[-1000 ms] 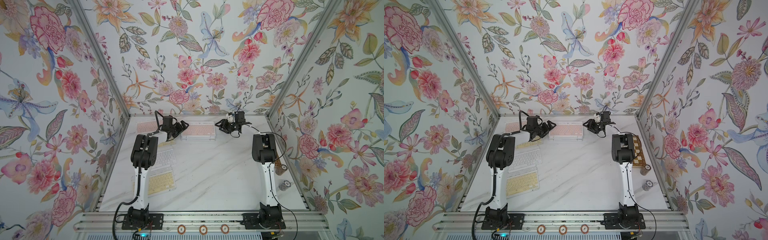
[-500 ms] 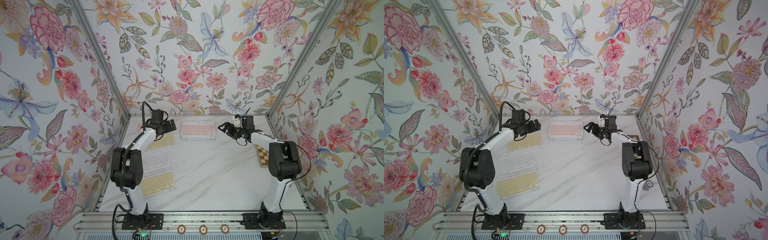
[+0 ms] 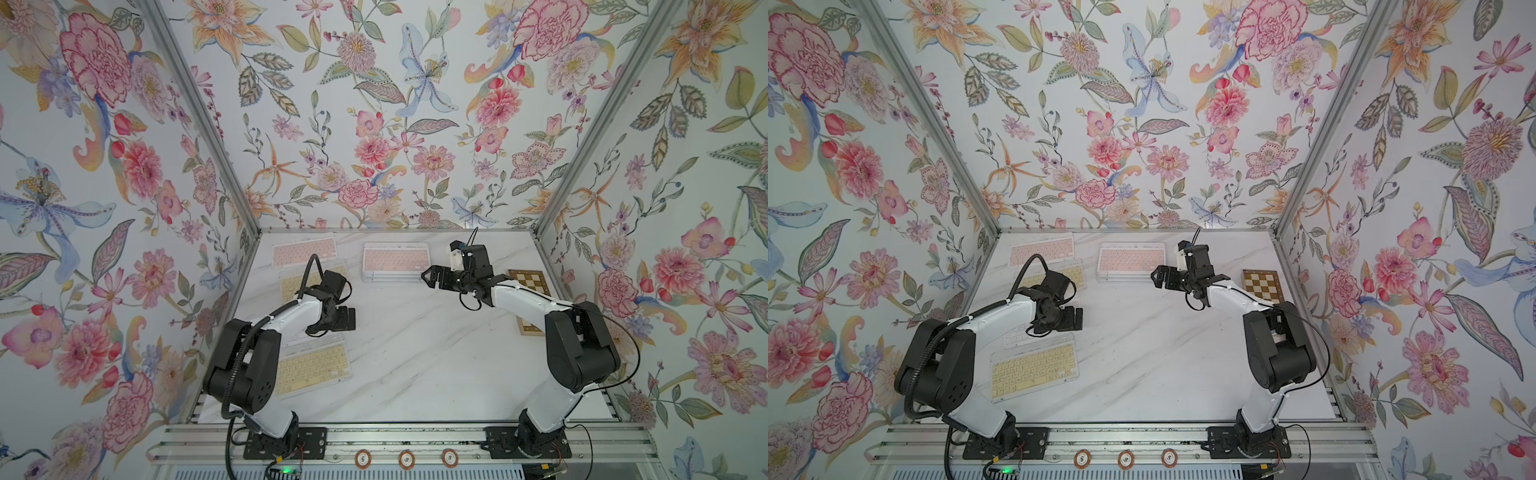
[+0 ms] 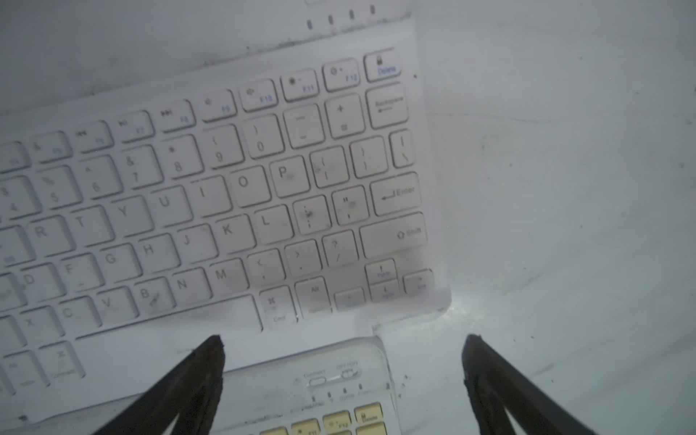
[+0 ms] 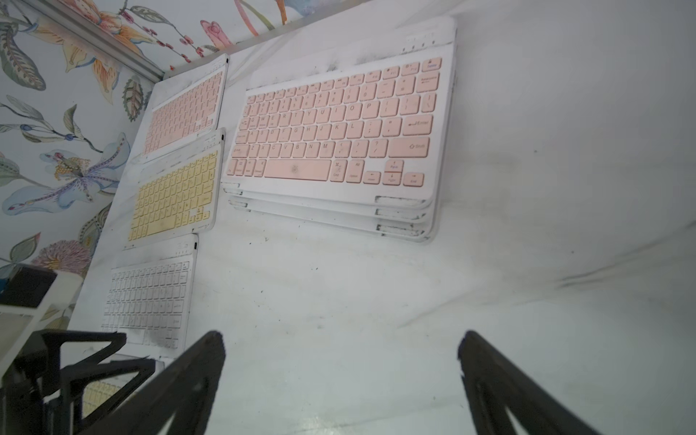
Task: Stack the numeric keypads
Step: Move the numeric keypad to the center of the board.
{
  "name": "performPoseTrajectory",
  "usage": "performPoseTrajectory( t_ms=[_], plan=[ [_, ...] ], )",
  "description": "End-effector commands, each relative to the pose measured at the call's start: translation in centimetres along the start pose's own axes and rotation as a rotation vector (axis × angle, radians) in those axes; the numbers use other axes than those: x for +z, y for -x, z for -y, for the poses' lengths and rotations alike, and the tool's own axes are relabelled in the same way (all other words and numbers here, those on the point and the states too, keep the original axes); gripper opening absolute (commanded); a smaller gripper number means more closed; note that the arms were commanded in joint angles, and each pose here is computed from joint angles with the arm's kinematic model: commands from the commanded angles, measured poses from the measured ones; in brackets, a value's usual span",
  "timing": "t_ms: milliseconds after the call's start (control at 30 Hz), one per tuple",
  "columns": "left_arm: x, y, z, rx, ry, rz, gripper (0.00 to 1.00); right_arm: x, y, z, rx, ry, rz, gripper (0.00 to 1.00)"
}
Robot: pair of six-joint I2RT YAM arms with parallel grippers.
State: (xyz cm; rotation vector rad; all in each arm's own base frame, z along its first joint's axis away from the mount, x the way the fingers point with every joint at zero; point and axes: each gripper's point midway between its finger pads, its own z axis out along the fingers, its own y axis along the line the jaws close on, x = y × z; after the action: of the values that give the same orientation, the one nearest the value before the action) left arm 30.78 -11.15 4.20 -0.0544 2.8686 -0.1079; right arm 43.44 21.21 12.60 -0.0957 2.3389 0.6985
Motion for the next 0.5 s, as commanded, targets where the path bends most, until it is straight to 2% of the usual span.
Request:
performPoseTrajectory(
  t_ms=[0,100,167,267,333,467],
  plan=[
    [0.1,-2.4,1.5,0.033,-0.034,-0.059,0.99,-0.9,-0.4,1.8,-0.019,-0.086,0.010,0.99],
    [0.4,-4.4,3.1,0.069,-0.081,-0.112,0.99,-1.2,-0.8,2.1,-0.013,-0.093,0.005,0.99],
    [0.3,-5.3,3.3,0.093,-0.066,-0.133,0.99,-1.5,-1.0,2.4,-0.012,-0.102,0.007,0.99],
    [-0.1,-6.1,3.6,0.109,-0.065,-0.145,0.99,-1.7,-1.3,2.7,-0.006,-0.108,0.004,0.99],
    [-0.8,-6.3,4.3,0.111,-0.109,-0.132,0.99,-1.8,-1.4,3.0,0.009,-0.105,0.003,0.99],
    [0.1,-7.7,5.1,0.129,-0.146,-0.173,0.99,-1.9,-1.5,3.0,0.037,-0.086,0.004,0.99]
  ],
)
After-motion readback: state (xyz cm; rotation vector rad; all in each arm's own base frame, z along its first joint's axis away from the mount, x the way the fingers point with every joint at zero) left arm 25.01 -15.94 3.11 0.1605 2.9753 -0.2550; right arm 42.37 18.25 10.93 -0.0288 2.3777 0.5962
